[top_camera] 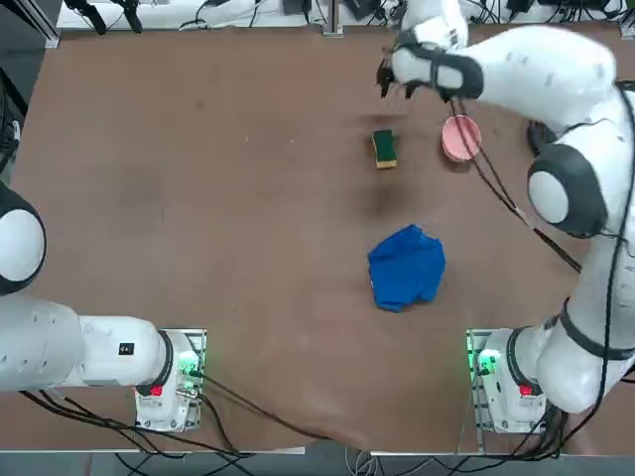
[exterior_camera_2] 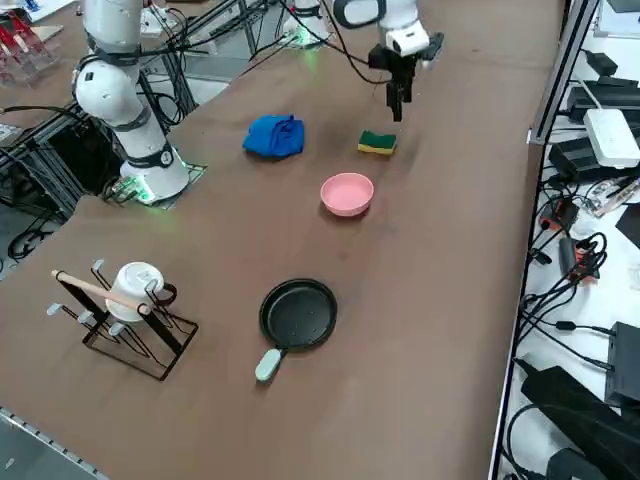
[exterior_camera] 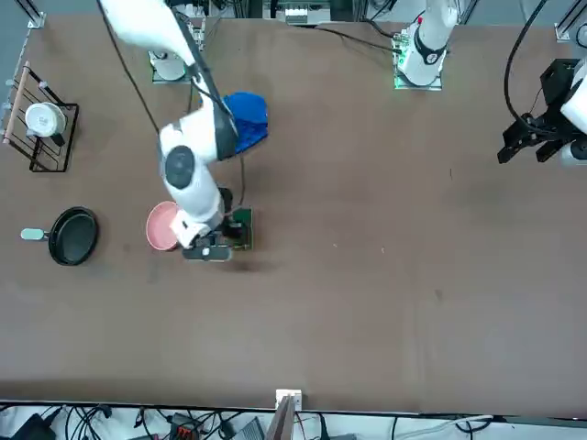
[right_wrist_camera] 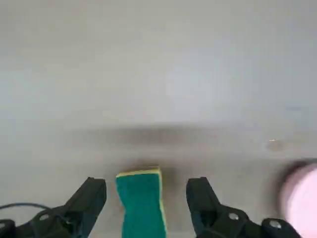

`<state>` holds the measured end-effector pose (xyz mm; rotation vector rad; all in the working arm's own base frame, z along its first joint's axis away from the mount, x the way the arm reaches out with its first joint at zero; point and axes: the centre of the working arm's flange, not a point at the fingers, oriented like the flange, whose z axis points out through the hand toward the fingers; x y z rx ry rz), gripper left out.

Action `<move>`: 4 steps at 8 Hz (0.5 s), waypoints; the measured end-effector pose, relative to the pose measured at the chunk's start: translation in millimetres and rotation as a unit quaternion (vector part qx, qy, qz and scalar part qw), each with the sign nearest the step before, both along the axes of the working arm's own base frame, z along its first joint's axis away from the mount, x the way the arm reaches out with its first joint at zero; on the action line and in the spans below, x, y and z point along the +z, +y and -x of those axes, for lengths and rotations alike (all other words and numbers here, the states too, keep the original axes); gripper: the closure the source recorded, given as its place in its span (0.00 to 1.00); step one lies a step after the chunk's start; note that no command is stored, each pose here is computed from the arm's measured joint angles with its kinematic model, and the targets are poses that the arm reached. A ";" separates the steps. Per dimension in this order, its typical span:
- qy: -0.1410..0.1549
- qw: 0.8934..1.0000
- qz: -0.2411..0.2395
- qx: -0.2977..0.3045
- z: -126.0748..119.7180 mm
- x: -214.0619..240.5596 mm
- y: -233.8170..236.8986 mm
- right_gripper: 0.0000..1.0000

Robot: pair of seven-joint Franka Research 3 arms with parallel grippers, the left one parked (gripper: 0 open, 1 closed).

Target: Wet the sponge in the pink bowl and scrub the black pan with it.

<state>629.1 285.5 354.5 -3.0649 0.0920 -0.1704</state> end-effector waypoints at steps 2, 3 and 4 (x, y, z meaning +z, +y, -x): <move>-0.010 1.000 0.002 -0.006 -8.8 48.9 -46.6 0.00; -0.013 1.000 0.016 0.005 -11.0 69.3 -73.0 0.00; -0.012 0.999 0.031 0.019 -11.2 90.1 -101.8 0.00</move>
